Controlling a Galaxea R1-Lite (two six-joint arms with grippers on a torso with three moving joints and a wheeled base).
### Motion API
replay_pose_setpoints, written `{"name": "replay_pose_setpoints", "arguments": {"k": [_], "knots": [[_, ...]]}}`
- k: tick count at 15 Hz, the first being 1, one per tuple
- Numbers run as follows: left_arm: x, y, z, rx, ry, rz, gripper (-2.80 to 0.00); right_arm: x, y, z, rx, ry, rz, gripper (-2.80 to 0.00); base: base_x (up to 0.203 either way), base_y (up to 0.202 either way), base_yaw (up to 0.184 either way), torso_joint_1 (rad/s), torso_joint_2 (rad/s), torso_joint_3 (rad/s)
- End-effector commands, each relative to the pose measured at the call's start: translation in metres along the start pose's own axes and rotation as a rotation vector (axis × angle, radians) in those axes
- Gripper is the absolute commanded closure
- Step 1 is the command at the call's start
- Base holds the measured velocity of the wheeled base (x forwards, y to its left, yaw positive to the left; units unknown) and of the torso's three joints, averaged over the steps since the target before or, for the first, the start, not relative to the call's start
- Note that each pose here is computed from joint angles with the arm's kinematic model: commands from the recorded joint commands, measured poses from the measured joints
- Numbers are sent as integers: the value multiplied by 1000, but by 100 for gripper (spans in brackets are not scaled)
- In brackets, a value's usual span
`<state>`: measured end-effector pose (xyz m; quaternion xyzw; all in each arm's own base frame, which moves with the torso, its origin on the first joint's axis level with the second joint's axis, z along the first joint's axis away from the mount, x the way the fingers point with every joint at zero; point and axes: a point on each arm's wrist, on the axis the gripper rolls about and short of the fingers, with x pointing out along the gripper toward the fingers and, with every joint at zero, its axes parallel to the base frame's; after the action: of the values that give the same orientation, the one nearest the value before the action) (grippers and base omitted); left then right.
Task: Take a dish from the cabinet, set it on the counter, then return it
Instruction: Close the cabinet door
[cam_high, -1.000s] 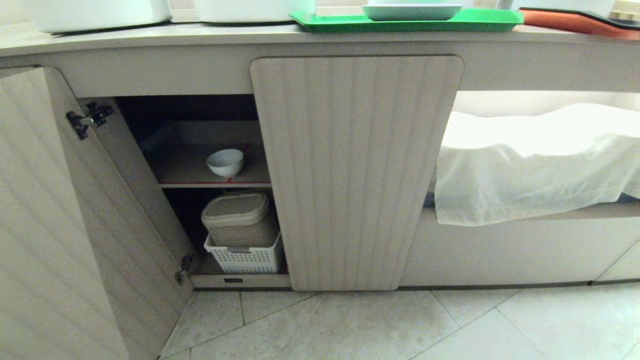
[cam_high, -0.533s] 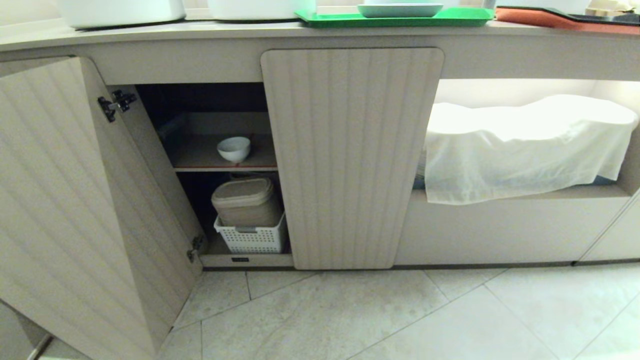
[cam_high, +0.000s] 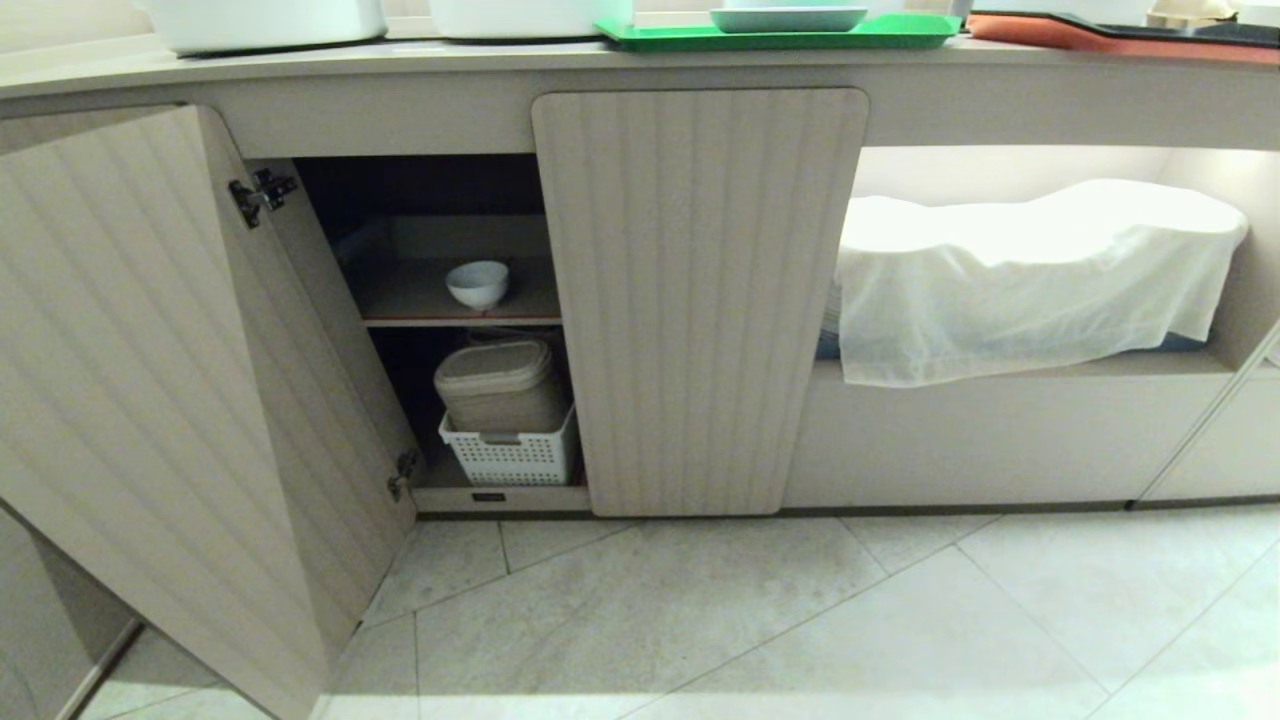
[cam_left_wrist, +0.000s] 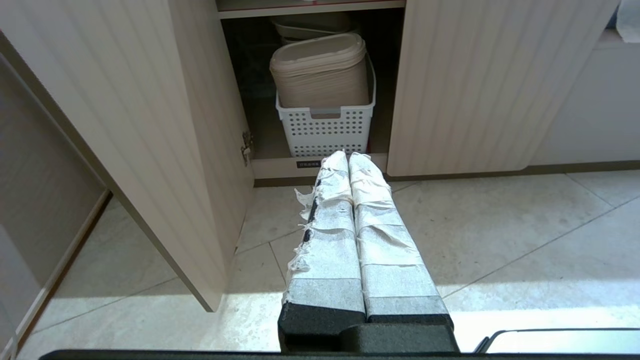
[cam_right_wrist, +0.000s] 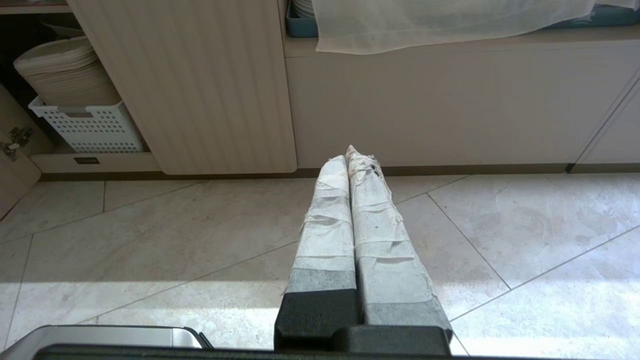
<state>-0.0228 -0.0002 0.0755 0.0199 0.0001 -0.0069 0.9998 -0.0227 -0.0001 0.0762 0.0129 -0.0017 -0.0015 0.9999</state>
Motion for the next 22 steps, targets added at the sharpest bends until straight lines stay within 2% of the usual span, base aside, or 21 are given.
{"name": "replay_pose_setpoints", "arguments": {"k": [1, 19, 22], "knots": [[0, 0, 0, 0, 0, 0, 0, 0, 0, 0, 0, 0, 0, 0, 0, 0, 0, 0, 0, 0], [0, 0, 0, -8, 0, 1, 0, 0, 0, 0, 0, -1, 0, 0, 0, 0, 0, 0, 0, 0], [0, 0, 0, -8, -2, 2, 0, 0, 0, 0, 0, -1, 0, 0, 1, 160, -3, 7, 1, 1]]}}
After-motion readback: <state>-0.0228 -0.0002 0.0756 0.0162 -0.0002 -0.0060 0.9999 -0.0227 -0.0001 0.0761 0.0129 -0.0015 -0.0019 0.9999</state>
